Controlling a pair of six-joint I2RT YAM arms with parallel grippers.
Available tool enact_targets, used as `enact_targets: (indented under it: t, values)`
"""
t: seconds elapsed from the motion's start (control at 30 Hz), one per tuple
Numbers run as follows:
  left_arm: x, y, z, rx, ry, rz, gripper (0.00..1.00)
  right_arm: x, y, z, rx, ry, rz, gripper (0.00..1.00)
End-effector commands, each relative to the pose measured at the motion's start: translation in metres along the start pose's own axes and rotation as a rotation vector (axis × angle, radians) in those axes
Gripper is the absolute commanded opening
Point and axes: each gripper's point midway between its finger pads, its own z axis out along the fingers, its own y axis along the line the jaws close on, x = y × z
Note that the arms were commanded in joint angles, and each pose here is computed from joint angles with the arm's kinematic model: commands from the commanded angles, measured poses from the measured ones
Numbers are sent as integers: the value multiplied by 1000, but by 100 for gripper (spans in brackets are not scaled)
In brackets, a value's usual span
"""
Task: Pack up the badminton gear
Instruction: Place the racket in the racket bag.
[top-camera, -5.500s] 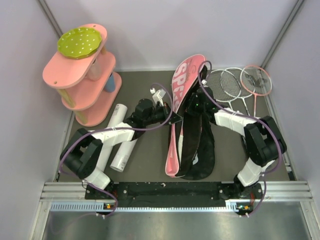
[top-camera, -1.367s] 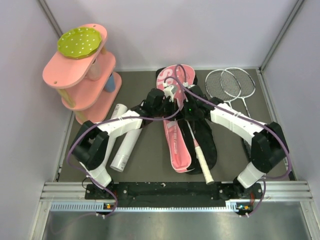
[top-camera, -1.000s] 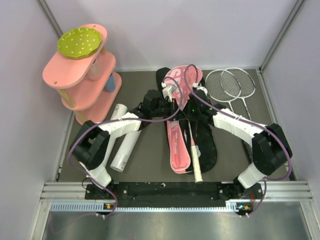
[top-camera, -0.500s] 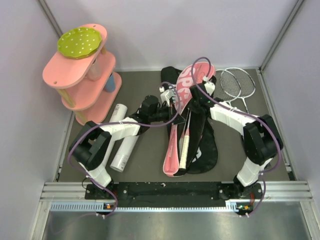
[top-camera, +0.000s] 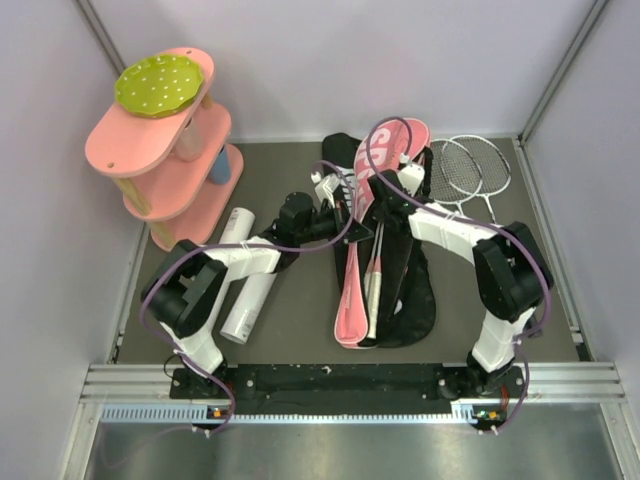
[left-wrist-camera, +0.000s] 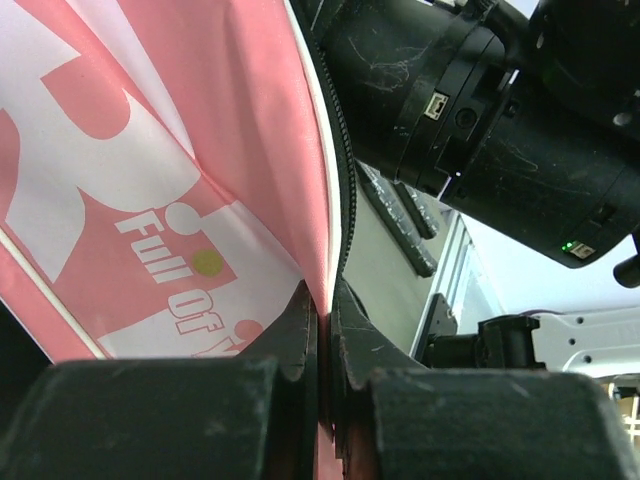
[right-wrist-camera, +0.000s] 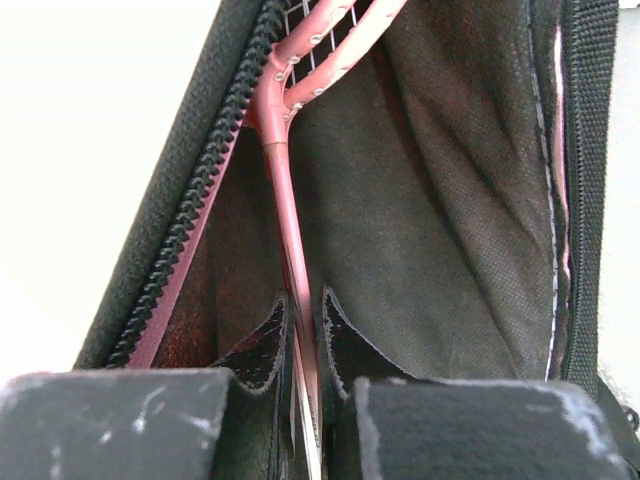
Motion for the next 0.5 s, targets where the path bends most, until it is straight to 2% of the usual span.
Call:
enact_targets:
  t: [0.0,0.07,0.1,0.2,0.23,0.3,0.33,0.47]
  values:
    - [39,-105,-24,440,228,0,0,-78,7,10,77,-245,248,0]
    - [43,-92,-19,395,235,-12,0,-71,23,7,-5,-144,224,0]
    - [40,-88,-17,377,225,-8,0,-59,23,5,-22,-65,150,0]
    - [40,-69,-13,294,235,-6,0,-29,38,-19,-226,120,-17,14]
    - [40,-67,-12,285,235,11,0,-9,28,-22,-247,178,-71,30]
    - [38,-62,-13,262,229,11,0,6,22,-45,-356,273,-176,38]
    - [36,-62,-14,261,224,16,0,28,5,-51,-362,337,-218,50]
    - [32,-59,-14,261,221,15,0,46,-32,-90,-409,390,-318,64]
